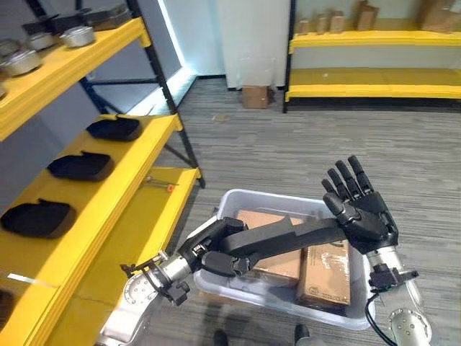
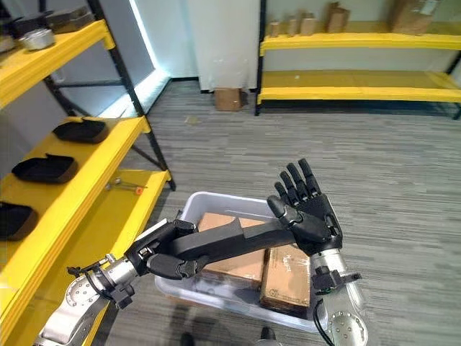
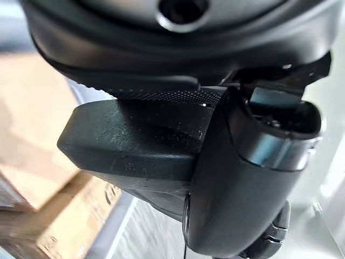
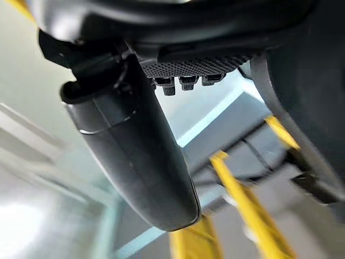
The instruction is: Move parts from the plastic box to the shelf.
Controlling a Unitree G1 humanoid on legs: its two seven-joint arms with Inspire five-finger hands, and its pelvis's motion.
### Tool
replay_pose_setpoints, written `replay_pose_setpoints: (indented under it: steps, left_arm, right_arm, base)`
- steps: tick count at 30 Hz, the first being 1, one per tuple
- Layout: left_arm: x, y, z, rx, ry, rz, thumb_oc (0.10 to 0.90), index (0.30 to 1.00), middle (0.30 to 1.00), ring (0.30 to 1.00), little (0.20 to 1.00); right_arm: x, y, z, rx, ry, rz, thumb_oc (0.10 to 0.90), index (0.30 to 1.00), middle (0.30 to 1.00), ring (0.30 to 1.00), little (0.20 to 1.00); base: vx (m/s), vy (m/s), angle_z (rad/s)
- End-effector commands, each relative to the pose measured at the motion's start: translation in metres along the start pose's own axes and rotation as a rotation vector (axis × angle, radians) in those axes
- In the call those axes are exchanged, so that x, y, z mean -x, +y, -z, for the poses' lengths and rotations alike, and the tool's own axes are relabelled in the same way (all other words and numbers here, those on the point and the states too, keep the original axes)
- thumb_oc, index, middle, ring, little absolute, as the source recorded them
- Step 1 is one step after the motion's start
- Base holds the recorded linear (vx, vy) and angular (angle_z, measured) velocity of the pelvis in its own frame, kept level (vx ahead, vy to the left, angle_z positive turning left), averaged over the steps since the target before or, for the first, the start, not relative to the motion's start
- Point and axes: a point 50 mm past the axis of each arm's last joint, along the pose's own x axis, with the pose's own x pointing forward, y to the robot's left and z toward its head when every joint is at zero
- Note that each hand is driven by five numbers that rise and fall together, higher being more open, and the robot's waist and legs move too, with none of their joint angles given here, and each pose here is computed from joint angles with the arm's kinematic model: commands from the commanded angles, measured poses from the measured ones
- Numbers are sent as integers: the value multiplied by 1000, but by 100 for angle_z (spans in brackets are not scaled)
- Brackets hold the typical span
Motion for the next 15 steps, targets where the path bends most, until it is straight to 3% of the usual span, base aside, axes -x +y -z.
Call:
replay_pose_setpoints:
  steps: [1,8,15]
  left_arm:
    - [0,19,-81,-252,-422,-64,400,300,300,300,300]
    - [4,16,-82,-269,-454,-3,400,300,300,300,300]
    - [-4,15,-93,-312,-504,-26,400,300,300,300,300]
  right_arm:
    - [-37,42,-34,101,-189,-280,900,1000,1000,1000,1000]
    - [-26,29,-22,106,-165,-136,900,1000,1000,1000,1000]
    - [-27,21,-29,153,-158,-131,900,1000,1000,1000,1000]
  base:
    - [-112,-60,59]
    - [-162,-7,119]
    - [-181,224,51]
